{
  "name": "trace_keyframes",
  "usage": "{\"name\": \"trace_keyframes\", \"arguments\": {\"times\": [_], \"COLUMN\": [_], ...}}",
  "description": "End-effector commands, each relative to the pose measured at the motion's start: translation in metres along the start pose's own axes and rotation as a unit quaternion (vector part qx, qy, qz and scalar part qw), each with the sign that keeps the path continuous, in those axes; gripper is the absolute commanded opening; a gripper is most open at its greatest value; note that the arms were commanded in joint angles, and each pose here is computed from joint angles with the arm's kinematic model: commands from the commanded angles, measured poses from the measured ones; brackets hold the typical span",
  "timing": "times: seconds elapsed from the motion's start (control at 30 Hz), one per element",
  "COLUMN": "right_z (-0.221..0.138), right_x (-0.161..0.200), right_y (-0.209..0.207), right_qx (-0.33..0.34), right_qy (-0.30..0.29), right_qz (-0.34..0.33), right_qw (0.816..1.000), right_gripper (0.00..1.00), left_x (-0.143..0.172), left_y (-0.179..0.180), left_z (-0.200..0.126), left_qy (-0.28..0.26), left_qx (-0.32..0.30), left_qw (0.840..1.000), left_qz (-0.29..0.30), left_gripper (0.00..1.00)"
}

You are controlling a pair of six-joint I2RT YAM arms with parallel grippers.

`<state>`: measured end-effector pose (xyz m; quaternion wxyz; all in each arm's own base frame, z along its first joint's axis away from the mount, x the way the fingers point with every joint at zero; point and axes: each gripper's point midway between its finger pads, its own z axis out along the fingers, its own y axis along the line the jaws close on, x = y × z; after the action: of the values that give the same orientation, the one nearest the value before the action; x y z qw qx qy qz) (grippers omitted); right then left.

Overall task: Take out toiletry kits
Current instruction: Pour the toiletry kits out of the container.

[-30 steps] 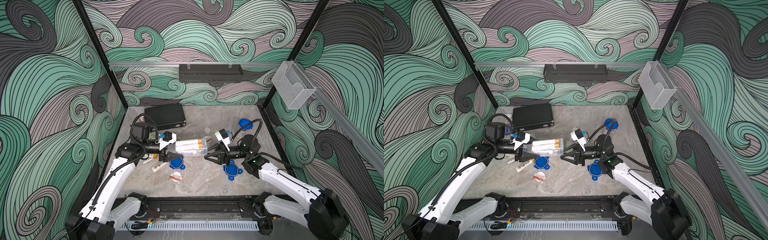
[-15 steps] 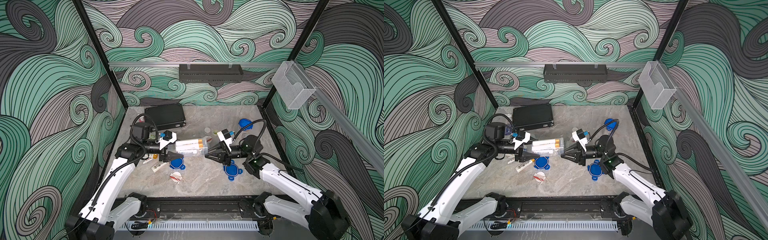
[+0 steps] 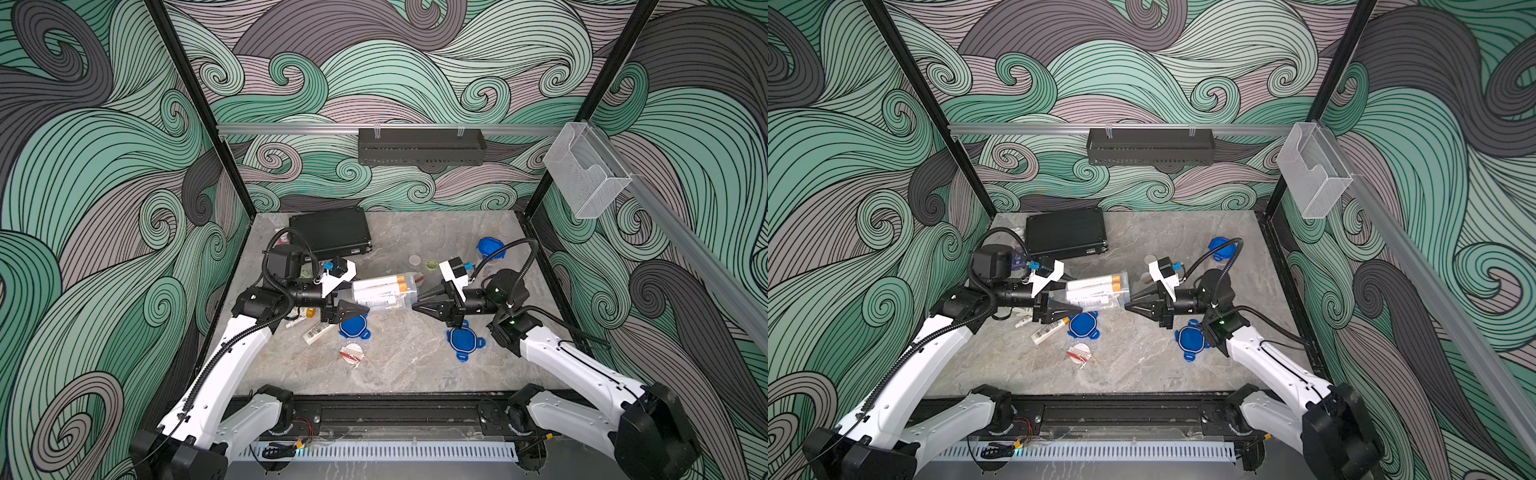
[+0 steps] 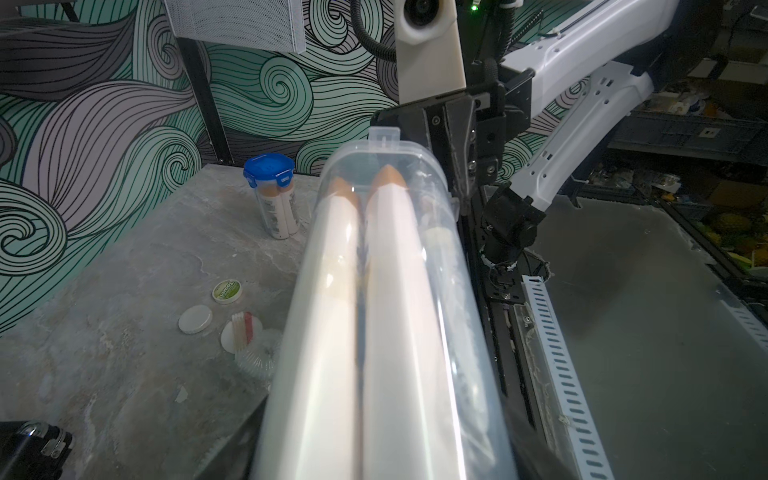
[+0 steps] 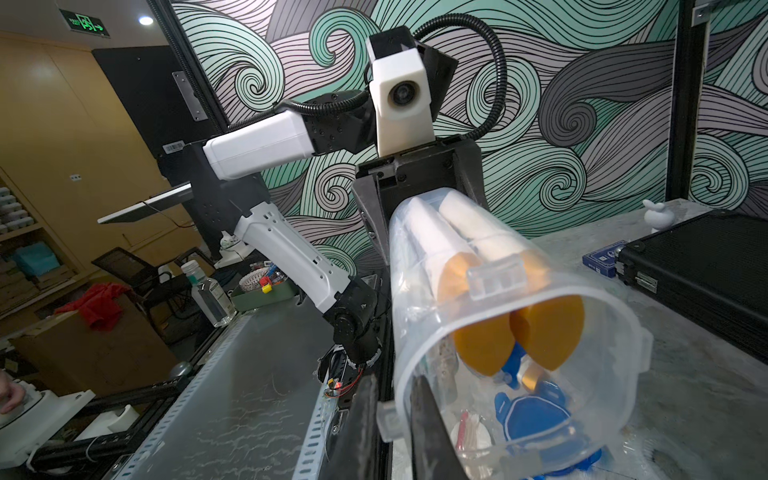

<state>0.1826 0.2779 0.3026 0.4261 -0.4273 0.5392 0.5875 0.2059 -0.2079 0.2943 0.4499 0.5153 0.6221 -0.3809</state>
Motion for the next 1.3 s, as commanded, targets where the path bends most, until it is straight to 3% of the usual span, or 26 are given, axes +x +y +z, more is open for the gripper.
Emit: {"name": "trace_keyframes", "arguments": {"times": [0.0, 0.47, 0.7, 0.83, 0.9, 1.03, 1.1, 1.17, 1.27], "right_z": [-0.018, -0.026, -0.026, -0.026, -0.027, -0.030, -0.038, -0.050, -0.067], "right_x": [-0.004, 0.008, 0.016, 0.015, 0.016, 0.022, 0.028, 0.035, 0.040], "right_y": [-0.036, -0.055, -0.056, -0.053, -0.053, -0.066, -0.083, -0.100, -0.113], "right_qx": [0.065, 0.099, 0.098, 0.092, 0.097, 0.135, 0.187, 0.246, 0.297], "right_qy": [-0.023, -0.022, -0.012, -0.014, -0.016, -0.010, -0.003, -0.003, -0.009], "right_qz": [0.033, 0.056, 0.056, 0.054, 0.050, 0.063, 0.077, 0.091, 0.101], "right_qw": [0.997, 0.993, 0.994, 0.994, 0.994, 0.989, 0.979, 0.965, 0.950], "right_gripper": [0.00, 0.00, 0.23, 0.53, 0.58, 0.58, 0.58, 0.58, 0.58], "left_x": [-0.022, -0.027, -0.032, -0.033, -0.034, -0.037, -0.033, -0.024, 0.003], "left_y": [0.003, 0.007, 0.004, 0.007, 0.007, 0.008, 0.017, 0.036, 0.065], "left_z": [-0.013, -0.016, -0.019, -0.019, -0.019, -0.018, -0.017, -0.015, -0.014], "left_qy": [-0.014, -0.013, -0.018, -0.016, -0.018, -0.025, -0.019, -0.004, 0.075], "left_qx": [-0.031, -0.052, -0.053, -0.057, -0.054, -0.053, -0.072, -0.108, -0.176], "left_qw": [0.999, 0.998, 0.998, 0.998, 0.998, 0.998, 0.997, 0.991, 0.958], "left_qz": [0.042, 0.032, 0.034, 0.031, 0.030, 0.023, -0.006, -0.081, -0.215], "left_gripper": [0.00, 0.00, 0.00, 0.00, 0.00, 0.00, 0.00, 0.00, 0.00]}}
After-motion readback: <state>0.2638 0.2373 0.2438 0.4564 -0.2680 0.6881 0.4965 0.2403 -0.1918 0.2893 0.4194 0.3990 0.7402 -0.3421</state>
